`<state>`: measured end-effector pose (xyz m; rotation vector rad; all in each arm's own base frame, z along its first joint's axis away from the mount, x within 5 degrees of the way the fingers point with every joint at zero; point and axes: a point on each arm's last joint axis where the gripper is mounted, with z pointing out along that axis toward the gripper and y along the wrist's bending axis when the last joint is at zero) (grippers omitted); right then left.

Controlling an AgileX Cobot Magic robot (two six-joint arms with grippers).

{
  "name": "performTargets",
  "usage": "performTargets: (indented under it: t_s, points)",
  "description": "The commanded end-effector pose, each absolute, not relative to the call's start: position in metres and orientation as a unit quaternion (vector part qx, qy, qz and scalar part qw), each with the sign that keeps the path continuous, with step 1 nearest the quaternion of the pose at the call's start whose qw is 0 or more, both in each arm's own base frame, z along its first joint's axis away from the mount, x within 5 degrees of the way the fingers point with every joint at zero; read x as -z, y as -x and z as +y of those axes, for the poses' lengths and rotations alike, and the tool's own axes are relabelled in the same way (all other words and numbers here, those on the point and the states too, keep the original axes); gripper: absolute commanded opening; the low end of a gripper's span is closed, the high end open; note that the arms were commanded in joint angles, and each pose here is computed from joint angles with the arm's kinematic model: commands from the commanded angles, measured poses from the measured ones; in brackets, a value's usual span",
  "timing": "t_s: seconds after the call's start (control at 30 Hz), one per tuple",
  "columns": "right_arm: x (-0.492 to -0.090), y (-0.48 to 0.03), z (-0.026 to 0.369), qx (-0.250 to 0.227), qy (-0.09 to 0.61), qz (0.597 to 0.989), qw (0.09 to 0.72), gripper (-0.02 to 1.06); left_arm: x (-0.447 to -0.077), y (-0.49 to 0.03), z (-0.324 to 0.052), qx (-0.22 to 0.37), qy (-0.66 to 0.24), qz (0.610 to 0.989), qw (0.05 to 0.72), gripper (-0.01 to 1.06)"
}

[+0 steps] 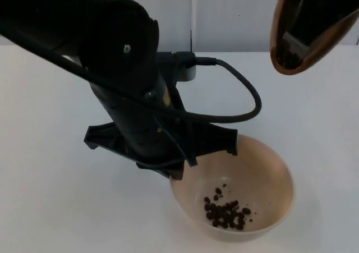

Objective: Pick up the bowl with the left hand and pour the coffee beans from the cup into the bowl with the right hand.

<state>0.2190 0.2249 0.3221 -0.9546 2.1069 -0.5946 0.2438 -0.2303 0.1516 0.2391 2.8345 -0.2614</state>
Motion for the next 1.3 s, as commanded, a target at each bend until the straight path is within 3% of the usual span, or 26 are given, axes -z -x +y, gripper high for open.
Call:
performTargets:
  t_s: [0.0,0.5,0.97,1.27]
  points:
    - [-0.324,-0.221,0.221,0.211,0.36,0.83,0.369,0.0,-0.154,-0.244,-0.233,0.099,-0.082,0.98,0.15,0.0]
    - [-0.312,-0.243,0.203,0.118,0.342,0.877,0.316,0.0,-0.154,-0.244,-0.234,0.099,-0.082,0.98,0.15,0.0]
    - [-0.305,-0.279,0.163,-0.045,0.286,0.917,0.275,0.0,-0.155,-0.255,-0.222,0.094,-0.068,0.981,0.156,0.0]
    - [-0.29,-0.294,0.137,-0.064,0.222,0.927,0.295,0.0,-0.155,-0.281,-0.191,0.087,-0.027,0.981,0.17,0.0]
